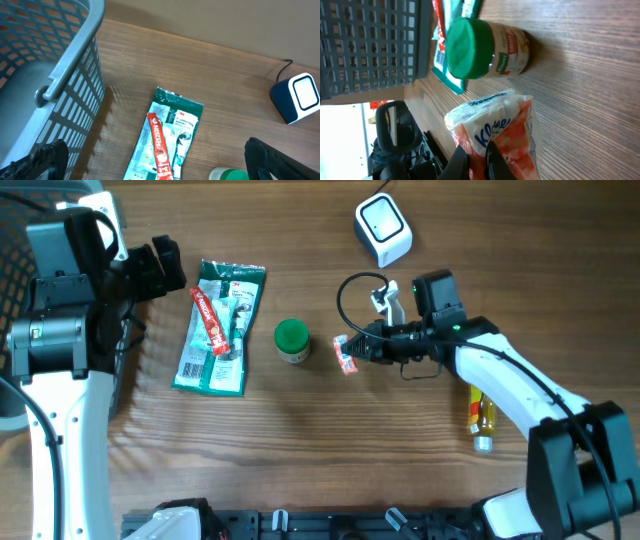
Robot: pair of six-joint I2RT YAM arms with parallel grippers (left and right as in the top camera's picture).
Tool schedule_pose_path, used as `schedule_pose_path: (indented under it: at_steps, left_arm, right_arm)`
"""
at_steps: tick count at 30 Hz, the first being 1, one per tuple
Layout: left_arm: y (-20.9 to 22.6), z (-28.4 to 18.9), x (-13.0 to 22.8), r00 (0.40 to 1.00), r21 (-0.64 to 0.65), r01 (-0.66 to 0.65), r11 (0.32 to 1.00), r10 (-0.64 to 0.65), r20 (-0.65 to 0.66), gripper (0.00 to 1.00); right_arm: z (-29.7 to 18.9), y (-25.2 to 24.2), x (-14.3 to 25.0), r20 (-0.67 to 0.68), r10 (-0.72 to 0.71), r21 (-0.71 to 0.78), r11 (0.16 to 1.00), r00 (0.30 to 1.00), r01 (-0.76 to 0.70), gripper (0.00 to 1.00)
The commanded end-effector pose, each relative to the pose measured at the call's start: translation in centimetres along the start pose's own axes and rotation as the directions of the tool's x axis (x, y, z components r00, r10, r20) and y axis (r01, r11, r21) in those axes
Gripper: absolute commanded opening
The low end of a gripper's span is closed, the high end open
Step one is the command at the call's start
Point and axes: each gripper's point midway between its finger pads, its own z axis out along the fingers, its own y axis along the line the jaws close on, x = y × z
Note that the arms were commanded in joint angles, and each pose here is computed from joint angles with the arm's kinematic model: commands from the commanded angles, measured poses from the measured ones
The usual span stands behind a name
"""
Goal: Scan the item barcode
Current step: 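Lift the Kleenex pack with the right gripper and hold it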
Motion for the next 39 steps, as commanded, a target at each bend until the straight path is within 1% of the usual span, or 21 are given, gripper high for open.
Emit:
schedule_pose_path:
  at_steps: [1,3,5,16,22,27,31,33,39]
  left_arm:
    - [0.1,-0.1,-0.3,1.000,-0.006,-0.006,1.000,0.007,0.010,1.00]
    - [0.1,-0.1,-0.3,1.000,-0.006,-0.006,1.000,0.007,0.009,1.00]
    - [0.1,-0.1,-0.3,1.000,-0.006,-0.006,1.000,0.007,0.010,1.00]
    - [0.1,-0.1,-0.3,1.000,-0.006,-0.006,1.000,0.006,0.009,1.00]
    - [0.1,-0.1,-0.3,1.000,-0.006,-0.006,1.000,0.007,0.010,1.00]
    - [0.1,-0.1,-0.3,1.000,-0.006,-0.006,1.000,0.006,0.010,1.00]
    - [0.1,-0.1,-0.3,1.000,-0.006,-0.006,1.000,0.006,0.010,1.00]
    - [0.1,-0.1,-0.3,1.000,-0.006,-0.006,1.000,0.006,0.010,1.00]
    - [0.1,-0.1,-0.3,1.000,-0.006,-0.006,1.000,0.007,0.010,1.00]
  right_arm:
    - [0.9,-0.8,0.6,-0.039,0.004,-0.027,1.000,0.999,-0.005,0.04]
    - [1.1,-0.7,0.6,-0.051,0.006,-0.064,0.998,0.999,-0.009,0.04]
    - [1.2,-0.2,0.4,-0.063,-0.001,-0.138,0.990,0.998,-0.008,0.04]
    - [1.4,-1.5,0.3,-0.067,0.033,-0.123,0.992,0.997,-0.041,0.04]
    - [2.6,-3.8,0.9,-0.090,0.088,-0.081,0.992,0.992,-0.095,0.04]
    - [3.4,-6.3,1.1,-0.082,0.151,0.008,0.988,0.985,-0.151,0.04]
    - [3.5,-7.1,0.9,-0.064,0.156,0.049,0.987,0.986,-0.153,0.04]
    - [3.4,-7.9,0.8,-0.045,0.159,0.097,0.983,0.986,-0.154,0.04]
    - [3.3,-9.0,0.5,-0.017,0.155,0.155,0.976,0.988,-0.151,0.05]
